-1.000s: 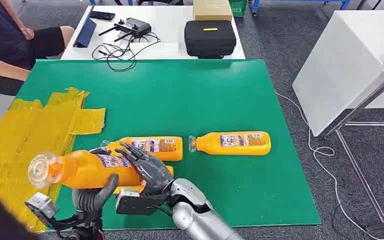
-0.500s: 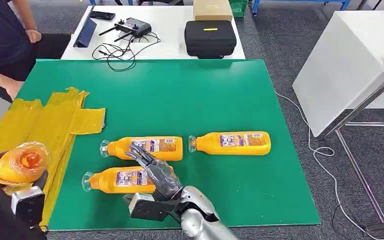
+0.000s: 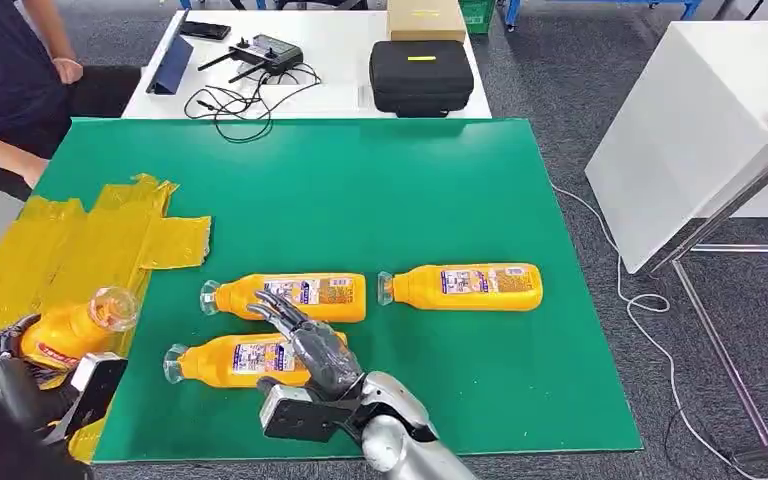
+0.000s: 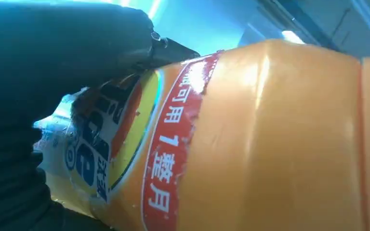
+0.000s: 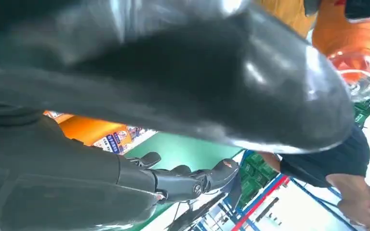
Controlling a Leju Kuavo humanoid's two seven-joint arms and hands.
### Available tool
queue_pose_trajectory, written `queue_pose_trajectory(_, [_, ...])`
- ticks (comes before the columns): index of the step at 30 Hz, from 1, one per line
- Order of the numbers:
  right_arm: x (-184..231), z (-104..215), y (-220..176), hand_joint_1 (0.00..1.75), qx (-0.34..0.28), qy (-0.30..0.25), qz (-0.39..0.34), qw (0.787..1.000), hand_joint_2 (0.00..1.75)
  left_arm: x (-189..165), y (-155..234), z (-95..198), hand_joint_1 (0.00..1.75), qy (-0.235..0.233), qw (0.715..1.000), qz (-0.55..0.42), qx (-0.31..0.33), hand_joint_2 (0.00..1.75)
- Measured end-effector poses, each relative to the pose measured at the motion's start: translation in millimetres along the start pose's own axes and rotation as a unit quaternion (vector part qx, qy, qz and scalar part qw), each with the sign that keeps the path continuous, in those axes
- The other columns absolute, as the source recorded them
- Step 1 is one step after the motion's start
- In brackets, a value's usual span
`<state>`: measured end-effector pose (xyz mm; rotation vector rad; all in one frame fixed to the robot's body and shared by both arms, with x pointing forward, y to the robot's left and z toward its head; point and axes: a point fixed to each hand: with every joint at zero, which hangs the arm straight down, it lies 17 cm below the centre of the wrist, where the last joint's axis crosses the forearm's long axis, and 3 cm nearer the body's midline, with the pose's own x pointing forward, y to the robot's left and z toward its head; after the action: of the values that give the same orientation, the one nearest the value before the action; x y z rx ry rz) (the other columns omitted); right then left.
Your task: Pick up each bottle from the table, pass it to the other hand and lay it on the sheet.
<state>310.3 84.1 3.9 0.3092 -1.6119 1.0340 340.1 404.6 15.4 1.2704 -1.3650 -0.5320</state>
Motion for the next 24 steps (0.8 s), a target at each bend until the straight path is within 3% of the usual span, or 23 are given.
queue_pose_trajectory(6, [1, 0, 0, 0.00, -0.001, -0.002, -0.004, 1.000, 0.00, 0, -27, 0, 1.75, -0.011, 0.998, -0.033, -0.044, 1.75])
queue_pose_trajectory(10, [3, 0, 3, 0.00, 0.004, -0.005, -0.006, 1.000, 0.00, -14, -46, 5, 1.75, 0.010, 0.996, -0.041, -0.075, 1.75])
queue_pose_trajectory(11, [3, 1, 4, 0.00, 0.007, -0.006, -0.006, 1.000, 0.00, -18, -51, 4, 1.29, 0.019, 0.996, -0.036, -0.081, 1.75])
queue_pose_trajectory(12, [4, 1, 5, 0.00, 0.011, -0.008, -0.007, 1.000, 0.00, -23, -58, 8, 0.00, 0.030, 0.995, -0.031, -0.091, 1.75])
queue_pose_trajectory(15, [6, 1, 10, 0.00, 0.020, -0.011, -0.007, 1.000, 0.00, -36, -70, 11, 0.00, 0.052, 0.992, -0.027, -0.109, 1.75])
queue_pose_trajectory(16, [6, 1, 10, 0.00, 0.022, -0.011, -0.007, 1.000, 0.00, -39, -73, 8, 0.00, 0.060, 0.991, -0.026, -0.113, 0.00])
queue_pose_trajectory(17, [7, 1, 12, 0.00, 0.025, -0.013, -0.007, 1.000, 1.75, -46, -78, 11, 0.00, 0.074, 0.989, -0.026, -0.123, 0.00])
queue_pose_trajectory(24, [-7, 3, 18, 0.00, 0.048, 0.011, 0.062, 0.997, 1.75, -73, -87, 9, 0.00, 0.119, 0.981, -0.013, -0.153, 0.00])
